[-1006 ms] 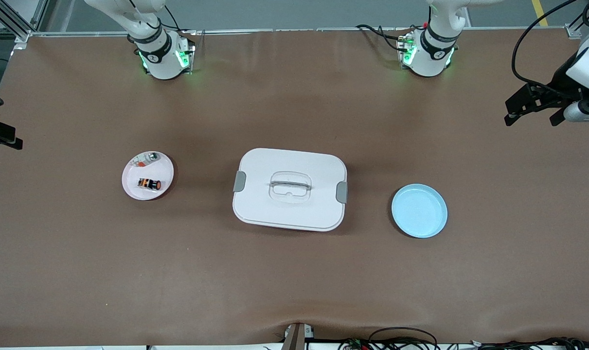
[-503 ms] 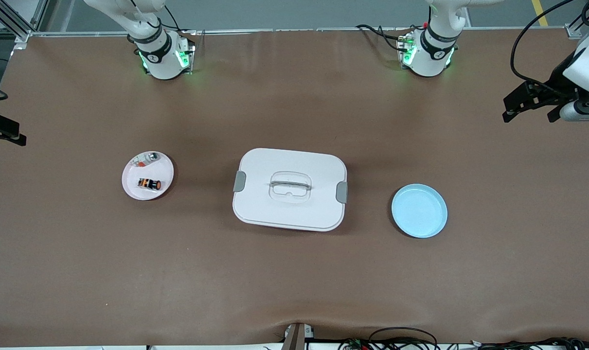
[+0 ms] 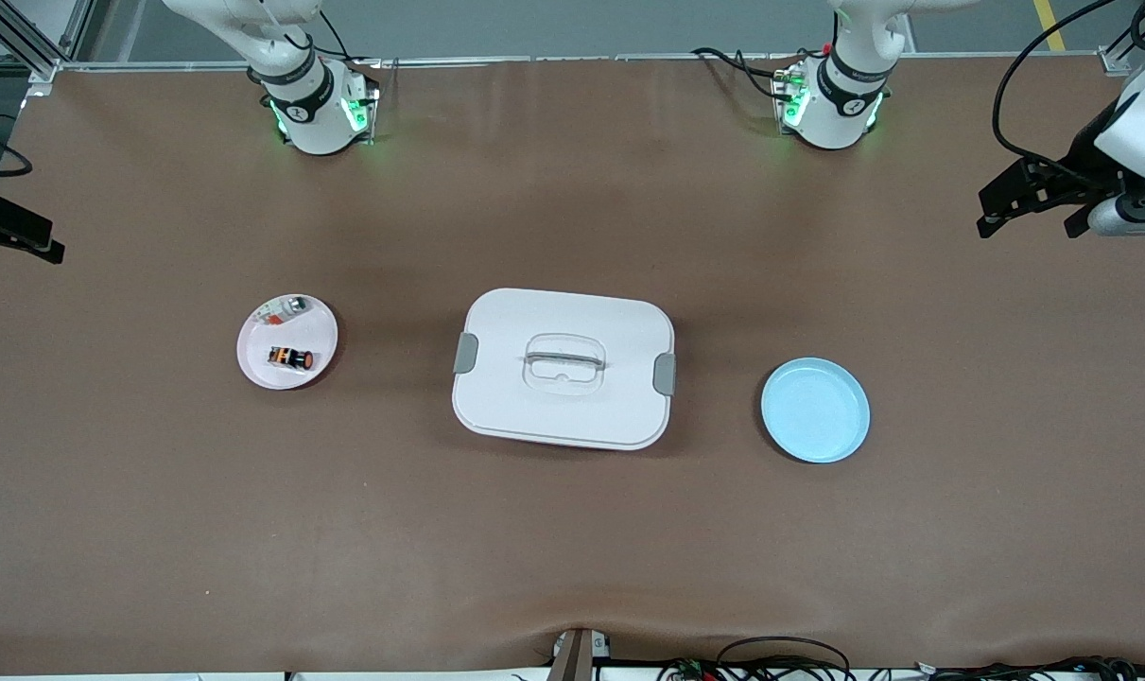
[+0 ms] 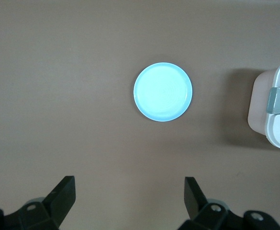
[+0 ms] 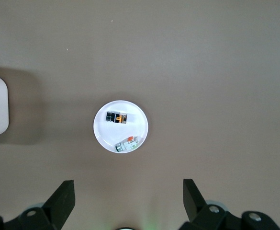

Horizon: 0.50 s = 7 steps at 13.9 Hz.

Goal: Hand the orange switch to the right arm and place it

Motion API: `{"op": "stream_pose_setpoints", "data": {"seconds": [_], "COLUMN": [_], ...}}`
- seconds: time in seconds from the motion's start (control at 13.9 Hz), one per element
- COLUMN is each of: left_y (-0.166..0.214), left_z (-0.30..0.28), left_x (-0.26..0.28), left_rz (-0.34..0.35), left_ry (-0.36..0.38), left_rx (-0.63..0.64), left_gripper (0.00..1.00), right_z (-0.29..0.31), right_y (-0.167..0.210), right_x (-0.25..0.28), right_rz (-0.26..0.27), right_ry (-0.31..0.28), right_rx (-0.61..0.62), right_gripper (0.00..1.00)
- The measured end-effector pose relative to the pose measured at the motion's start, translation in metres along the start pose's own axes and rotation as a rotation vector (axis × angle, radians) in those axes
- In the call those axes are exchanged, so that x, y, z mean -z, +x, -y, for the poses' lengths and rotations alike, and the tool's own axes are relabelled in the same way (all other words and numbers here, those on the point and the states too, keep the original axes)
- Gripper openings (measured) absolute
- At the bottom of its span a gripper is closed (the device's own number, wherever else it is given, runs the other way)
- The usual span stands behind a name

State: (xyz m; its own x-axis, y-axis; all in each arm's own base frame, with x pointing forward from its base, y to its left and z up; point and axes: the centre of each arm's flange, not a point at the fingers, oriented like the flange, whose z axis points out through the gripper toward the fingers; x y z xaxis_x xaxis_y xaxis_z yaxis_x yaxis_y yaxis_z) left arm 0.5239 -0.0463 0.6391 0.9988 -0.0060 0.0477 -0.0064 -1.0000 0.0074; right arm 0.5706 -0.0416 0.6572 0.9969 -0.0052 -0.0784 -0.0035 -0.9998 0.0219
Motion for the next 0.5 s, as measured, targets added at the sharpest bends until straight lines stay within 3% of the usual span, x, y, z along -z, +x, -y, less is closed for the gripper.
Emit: {"op": "stream_pose_setpoints", "data": {"seconds": [0.5], "left_y": [0.0], "left_z": [0.0], "left_x": [0.0], "left_rz": [0.0], "left_ry": [0.0], "left_rx": [0.0], "left_gripper": [1.0], "right_z": [0.027], "right_y": [-0.022], "right_x": [-0.009], "right_rz": [0.009], "right_ry": [-0.002], "right_rx": [0.03], "right_gripper": [1.0]}}
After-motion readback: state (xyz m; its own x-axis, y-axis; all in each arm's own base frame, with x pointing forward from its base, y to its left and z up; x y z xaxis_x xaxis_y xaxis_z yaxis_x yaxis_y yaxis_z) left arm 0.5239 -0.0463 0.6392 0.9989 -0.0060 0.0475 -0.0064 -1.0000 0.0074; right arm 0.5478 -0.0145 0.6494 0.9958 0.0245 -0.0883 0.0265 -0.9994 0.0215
